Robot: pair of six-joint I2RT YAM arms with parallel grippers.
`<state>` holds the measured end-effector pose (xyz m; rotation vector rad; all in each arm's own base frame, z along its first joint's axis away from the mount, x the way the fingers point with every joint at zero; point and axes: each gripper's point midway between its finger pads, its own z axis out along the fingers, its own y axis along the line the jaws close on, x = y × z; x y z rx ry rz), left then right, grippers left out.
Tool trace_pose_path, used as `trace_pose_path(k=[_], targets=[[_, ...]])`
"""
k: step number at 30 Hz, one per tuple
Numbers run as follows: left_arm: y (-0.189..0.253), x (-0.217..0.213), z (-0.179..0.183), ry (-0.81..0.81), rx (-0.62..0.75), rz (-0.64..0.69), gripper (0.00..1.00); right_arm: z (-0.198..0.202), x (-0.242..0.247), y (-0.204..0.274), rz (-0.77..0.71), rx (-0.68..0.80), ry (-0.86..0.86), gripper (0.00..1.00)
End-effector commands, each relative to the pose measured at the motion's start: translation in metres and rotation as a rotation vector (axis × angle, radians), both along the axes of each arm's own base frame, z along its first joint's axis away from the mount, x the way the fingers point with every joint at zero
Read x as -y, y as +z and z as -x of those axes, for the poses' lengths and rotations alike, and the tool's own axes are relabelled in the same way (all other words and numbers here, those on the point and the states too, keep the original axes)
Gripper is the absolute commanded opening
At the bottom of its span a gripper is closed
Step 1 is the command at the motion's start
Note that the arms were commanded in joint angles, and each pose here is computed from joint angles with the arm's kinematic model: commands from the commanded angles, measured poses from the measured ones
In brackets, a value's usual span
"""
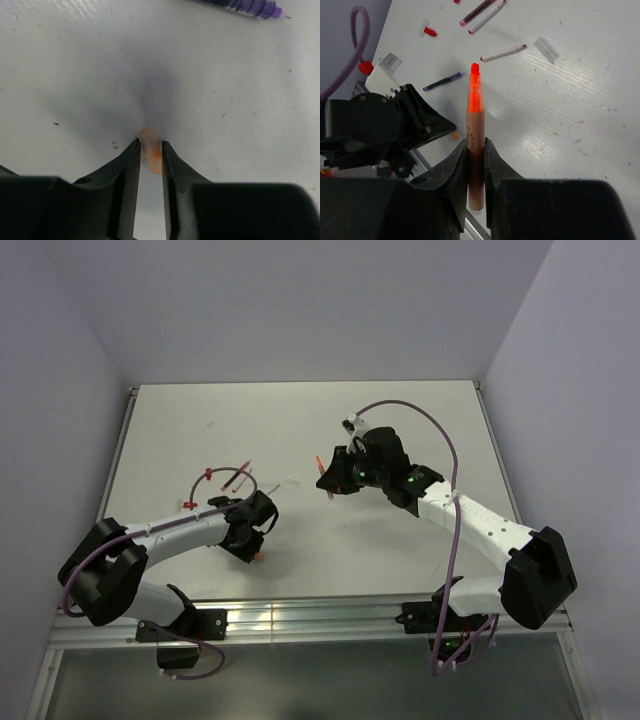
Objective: Insert the pens into the pen caps
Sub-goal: Insert the pen cap onto the pen.
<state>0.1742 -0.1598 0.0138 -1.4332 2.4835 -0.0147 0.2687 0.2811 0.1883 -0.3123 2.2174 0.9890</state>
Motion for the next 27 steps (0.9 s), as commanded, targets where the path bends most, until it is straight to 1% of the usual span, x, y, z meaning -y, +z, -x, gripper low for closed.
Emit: trace_pose_path(k=[1, 2, 4, 5, 6, 12, 17, 18, 20, 21, 23, 24, 27], targets=[[-0.001, 0.007, -0.006, -0.023, 0.002, 0.016, 0.26, -0.006, -0.005, 0.029, -0.04, 0.064, 0.022, 0.0], [-0.002, 0.008, -0.007, -0.029, 0.003, 0.019, 0.2, -0.006, -0.005, 0.028, -0.039, 0.063, 0.022, 0.0], [-0.003, 0.011, -0.008, -0.038, 0.004, 0.038, 0.12, -0.006, -0.005, 0.027, -0.034, 0.065, 0.024, 0.0], [-0.003, 0.013, -0.008, -0.046, 0.006, 0.047, 0.03, -0.006, -0.005, 0.027, -0.03, 0.066, 0.025, 0.0], [-0.002, 0.014, -0.008, -0.051, 0.008, 0.058, 0.0, -0.006, -0.005, 0.028, -0.031, 0.067, 0.024, 0.0], [0.022, 0.021, -0.028, -0.102, 0.116, 0.12, 0.0, -0.007, -0.004, 0.028, -0.021, 0.077, 0.028, 0.0], [0.059, 0.02, -0.053, -0.172, 0.248, 0.133, 0.0, -0.005, -0.006, 0.033, -0.035, 0.099, 0.045, 0.0], [0.075, 0.022, -0.061, -0.178, 0.303, 0.15, 0.0, -0.005, -0.006, 0.033, -0.039, 0.1, 0.049, 0.0], [0.095, 0.02, -0.074, -0.196, 0.385, 0.152, 0.0, -0.002, -0.007, 0.037, -0.054, 0.112, 0.066, 0.0], [0.116, 0.023, -0.088, -0.226, 0.473, 0.171, 0.0, 0.0, -0.01, 0.04, -0.069, 0.12, 0.084, 0.0], [0.141, 0.024, -0.104, -0.292, 0.577, 0.171, 0.0, 0.003, -0.014, 0.045, -0.095, 0.134, 0.113, 0.0], [0.168, 0.027, -0.119, -0.296, 0.676, 0.197, 0.0, 0.008, -0.016, 0.045, -0.11, 0.13, 0.142, 0.0], [0.216, 0.033, -0.137, -0.418, 0.852, 0.194, 0.0, 0.016, -0.021, 0.052, -0.136, 0.16, 0.191, 0.0]])
